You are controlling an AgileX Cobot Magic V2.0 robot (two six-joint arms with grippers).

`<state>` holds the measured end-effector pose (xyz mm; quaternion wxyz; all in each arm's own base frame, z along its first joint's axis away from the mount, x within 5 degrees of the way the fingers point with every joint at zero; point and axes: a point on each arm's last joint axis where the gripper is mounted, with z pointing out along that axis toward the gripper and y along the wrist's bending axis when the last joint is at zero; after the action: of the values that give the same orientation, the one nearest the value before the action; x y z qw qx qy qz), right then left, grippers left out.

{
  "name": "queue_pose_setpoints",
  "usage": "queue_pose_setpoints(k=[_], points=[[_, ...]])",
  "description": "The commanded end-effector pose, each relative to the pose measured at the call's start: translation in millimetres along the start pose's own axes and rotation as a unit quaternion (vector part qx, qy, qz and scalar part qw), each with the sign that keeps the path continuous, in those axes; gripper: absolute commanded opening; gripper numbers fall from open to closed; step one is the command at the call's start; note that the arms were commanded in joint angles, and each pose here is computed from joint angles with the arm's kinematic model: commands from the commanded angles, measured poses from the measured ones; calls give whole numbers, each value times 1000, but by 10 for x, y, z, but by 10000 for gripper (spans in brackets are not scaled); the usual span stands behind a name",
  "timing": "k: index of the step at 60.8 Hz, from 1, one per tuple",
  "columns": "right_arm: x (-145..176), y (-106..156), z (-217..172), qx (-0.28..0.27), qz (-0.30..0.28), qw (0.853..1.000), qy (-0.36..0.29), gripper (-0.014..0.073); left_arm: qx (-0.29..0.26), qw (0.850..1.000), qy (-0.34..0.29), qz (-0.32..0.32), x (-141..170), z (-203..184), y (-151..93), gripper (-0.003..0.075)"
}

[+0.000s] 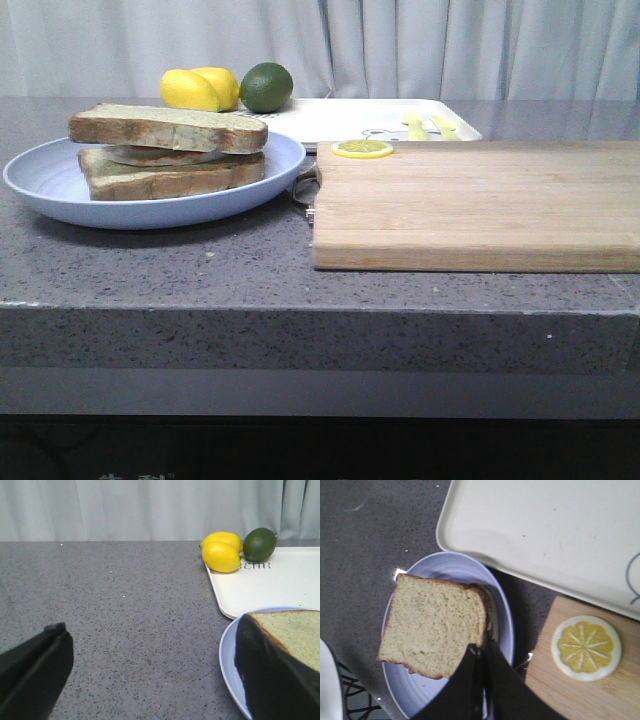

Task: Place bread and move sandwich to tray
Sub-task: 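Withdraw the right gripper back over the cutting board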

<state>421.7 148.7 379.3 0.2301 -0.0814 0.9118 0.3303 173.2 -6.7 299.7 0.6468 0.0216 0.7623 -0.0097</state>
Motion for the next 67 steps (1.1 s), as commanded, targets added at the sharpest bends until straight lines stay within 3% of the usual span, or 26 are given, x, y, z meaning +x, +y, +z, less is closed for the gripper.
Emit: queue_pose_setpoints(k=[1, 12, 21, 41, 51, 67], points=[[74, 230, -479, 17, -39, 999, -7, -66, 2, 998, -61, -10, -200, -16, 2, 638], [102, 205, -817, 131, -64, 988, -47, -68, 2, 998, -61, -10, -200, -16, 2, 638], [114, 181, -1047, 188, -72, 977, -75, -68, 2, 998, -61, -10, -200, -16, 2, 638], [200, -153, -1381, 185, -7, 979, -86, -68, 2, 998, -61, -10, -200, -16, 2, 638], [392, -129, -1537, 195, -24, 974, -110, -68, 2, 998, -61, -10, -200, -16, 2, 638], [860, -42, -1742, 199, -58, 954, -216, -68, 2, 998, -61, -10, -200, -16, 2, 638]])
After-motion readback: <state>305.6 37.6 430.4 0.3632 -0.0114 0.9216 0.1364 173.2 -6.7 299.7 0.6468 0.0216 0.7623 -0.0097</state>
